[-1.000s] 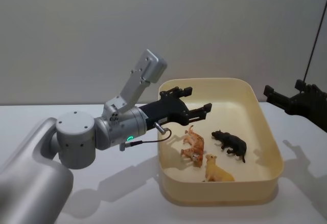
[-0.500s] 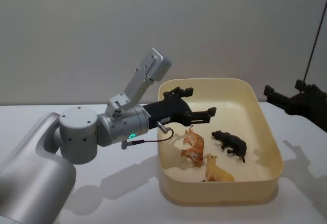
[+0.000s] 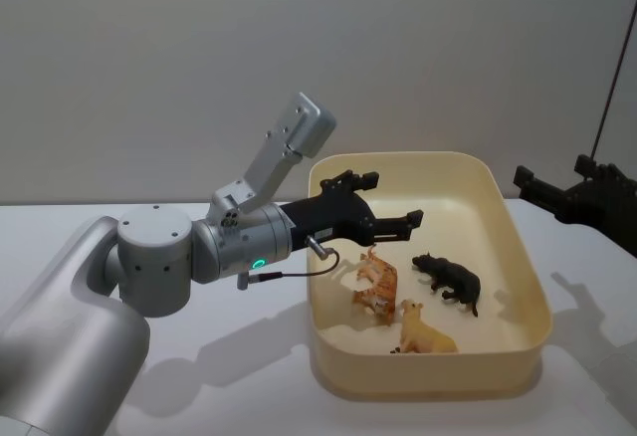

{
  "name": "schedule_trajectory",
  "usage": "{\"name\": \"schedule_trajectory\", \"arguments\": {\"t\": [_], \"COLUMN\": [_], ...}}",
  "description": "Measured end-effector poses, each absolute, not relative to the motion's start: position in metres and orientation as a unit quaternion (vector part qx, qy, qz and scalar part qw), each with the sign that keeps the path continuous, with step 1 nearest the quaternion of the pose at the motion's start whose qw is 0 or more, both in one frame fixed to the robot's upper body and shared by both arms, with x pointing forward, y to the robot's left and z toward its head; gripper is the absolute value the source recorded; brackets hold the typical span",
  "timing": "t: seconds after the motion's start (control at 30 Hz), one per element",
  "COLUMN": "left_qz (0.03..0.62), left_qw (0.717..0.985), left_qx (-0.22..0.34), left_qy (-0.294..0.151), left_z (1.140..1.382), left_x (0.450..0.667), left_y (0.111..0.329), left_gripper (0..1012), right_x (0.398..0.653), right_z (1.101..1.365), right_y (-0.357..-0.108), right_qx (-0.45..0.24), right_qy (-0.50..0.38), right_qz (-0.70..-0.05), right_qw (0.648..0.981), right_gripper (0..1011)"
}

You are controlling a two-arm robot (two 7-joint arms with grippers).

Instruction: Pick up the toy alternately with two hands and place it into the central storage box.

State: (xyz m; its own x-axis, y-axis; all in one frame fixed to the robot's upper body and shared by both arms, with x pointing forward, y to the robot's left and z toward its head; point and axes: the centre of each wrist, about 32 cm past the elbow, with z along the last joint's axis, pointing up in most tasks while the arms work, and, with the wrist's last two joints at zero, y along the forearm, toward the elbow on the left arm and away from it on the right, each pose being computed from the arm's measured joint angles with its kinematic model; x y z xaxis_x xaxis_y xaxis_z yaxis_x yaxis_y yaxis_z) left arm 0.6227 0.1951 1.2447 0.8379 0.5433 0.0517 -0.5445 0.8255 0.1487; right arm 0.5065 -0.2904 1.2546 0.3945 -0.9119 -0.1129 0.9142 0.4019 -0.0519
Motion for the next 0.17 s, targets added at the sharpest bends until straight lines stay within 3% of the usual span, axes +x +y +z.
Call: {"name": "schedule_trajectory", "arguments": {"t": [0.17], "left_qz": [0.284], "left_qw": [0.955], "left_qx": [0.079], "left_qy": [-0.003], "left_z": [1.2448], "left_x": [0.6229], "left_y": [0.1951], "left_gripper": [1001], "right_x": [0.5065], "right_z": [1.2546], "right_y": [-0.2904], "right_qx": [0.009], "right_qy": [0.062], "right_qz": [-0.547], "right_qw": [0.835], "right_gripper": [1001]}}
